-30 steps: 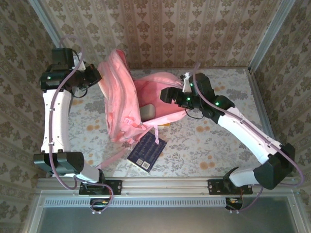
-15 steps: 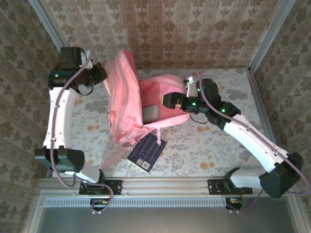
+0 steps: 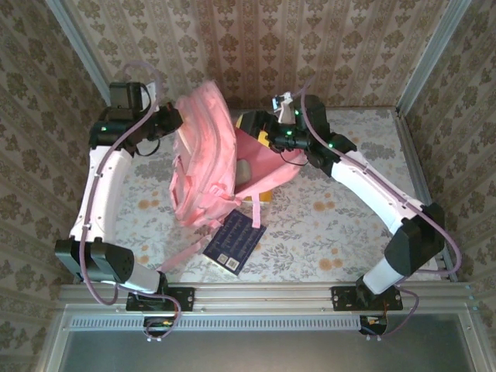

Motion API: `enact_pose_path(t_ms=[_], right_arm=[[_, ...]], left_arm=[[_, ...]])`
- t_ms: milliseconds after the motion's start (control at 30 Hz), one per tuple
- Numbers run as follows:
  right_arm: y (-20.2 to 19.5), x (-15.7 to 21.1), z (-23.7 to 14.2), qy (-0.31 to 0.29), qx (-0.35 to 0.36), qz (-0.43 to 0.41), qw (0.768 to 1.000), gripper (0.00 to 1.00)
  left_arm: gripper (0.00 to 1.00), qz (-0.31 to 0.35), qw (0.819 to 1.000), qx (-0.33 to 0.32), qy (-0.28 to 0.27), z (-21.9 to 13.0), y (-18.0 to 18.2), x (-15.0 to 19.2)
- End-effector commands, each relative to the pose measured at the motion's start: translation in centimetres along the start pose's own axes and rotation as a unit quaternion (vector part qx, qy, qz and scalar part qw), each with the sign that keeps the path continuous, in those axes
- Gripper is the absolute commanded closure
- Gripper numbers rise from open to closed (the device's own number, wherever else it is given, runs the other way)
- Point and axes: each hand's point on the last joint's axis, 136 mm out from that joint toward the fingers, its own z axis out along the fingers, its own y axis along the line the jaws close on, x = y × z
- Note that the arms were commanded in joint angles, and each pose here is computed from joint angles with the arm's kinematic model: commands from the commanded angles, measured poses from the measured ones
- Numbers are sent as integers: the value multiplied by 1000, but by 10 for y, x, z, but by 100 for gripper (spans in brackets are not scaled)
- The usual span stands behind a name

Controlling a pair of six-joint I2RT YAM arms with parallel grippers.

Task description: Pack books, pencil case, and school supplies into a backpack

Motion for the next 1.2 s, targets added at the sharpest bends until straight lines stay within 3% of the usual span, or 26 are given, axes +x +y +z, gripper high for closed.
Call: enact_pose_path(t_ms=[0,167,300,467,600,700,833,867,1000,1167], right_arm=[[47,-24,-54,-73,-8,-56,996,1],[50,-12,-109,-104,19,-116,988,1],[33,10,-121,-76,35,-129,988,1],[-15,47,-117,-17,88,-122,989,1],[-59,80,-109,40,131,-109,985,2],[-87,101,-105,76,160,-94,980,3],[-110,124,-100,101,171,-84,977,4],[-112,129,-98,105,170,-82,976,4],[-131,153,-85,139,190,-88,968,5],[-153,180,-68,185,222,-99,952,6]], left_arm=[[100,17,980,-122,-154,-67,33,-72],[100,89,938,-243,-231,-128,41,-109],[100,123,928,-257,-239,-135,34,-121],[100,197,933,-231,-194,-95,10,-113],[100,207,959,-135,-140,-51,-8,-87],[100,220,967,-90,-93,-25,-11,-64],[100,212,967,-121,-76,-6,16,-56],[97,206,966,-135,-75,-2,25,-56],[55,152,977,-146,-45,21,49,-48],[44,99,992,-80,-24,20,18,-17]])
